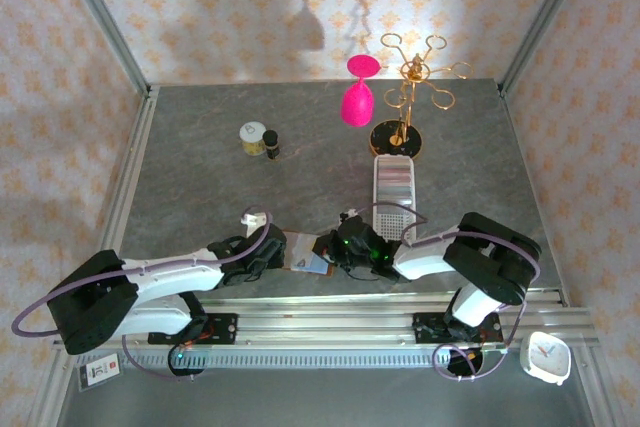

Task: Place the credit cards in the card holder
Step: Insert the credit card into the card slot.

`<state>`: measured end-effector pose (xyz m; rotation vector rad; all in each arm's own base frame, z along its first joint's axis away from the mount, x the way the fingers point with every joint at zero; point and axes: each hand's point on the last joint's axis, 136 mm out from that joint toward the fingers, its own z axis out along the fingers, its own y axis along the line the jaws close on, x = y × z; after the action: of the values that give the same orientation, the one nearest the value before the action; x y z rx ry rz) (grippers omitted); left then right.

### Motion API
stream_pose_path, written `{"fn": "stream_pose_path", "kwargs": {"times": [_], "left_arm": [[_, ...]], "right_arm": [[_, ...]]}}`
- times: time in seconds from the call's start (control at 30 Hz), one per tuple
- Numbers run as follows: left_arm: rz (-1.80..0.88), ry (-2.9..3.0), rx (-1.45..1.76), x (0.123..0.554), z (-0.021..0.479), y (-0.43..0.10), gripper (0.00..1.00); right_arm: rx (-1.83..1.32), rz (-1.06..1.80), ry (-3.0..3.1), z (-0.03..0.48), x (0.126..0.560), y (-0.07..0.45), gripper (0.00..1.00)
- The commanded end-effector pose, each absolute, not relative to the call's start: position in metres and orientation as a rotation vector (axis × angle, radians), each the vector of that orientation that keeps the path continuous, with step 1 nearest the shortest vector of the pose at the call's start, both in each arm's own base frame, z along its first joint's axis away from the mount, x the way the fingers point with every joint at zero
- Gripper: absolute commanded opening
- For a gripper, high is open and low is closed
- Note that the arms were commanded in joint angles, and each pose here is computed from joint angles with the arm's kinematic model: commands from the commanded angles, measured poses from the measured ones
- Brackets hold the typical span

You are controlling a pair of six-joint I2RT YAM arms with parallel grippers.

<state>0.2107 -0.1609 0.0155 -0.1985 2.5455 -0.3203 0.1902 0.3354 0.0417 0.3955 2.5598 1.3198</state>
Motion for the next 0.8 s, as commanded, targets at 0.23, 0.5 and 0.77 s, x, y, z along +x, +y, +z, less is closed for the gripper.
{"fn": "stream_pose_path", "kwargs": {"times": [0.23, 0.5, 0.77], "left_arm": [[-0.297, 2.602, -0.19, 0.198, -0.002, -0.156, 0.25], [-0.306, 2.599, -0.194, 0.198, -0.002, -0.157, 0.25], [-0.311, 2.606, -0.19, 0.197, -0.004, -0.157, 0.25]], "right_arm": [[0.407, 1.342, 2.571, 0.045, 0.186, 0.339, 0.0], [0.38, 1.345, 2.546, 0.048, 0.186, 0.341, 0.0], [0.363, 1.506, 2.441, 0.067, 0.187, 0.35, 0.0]]}}
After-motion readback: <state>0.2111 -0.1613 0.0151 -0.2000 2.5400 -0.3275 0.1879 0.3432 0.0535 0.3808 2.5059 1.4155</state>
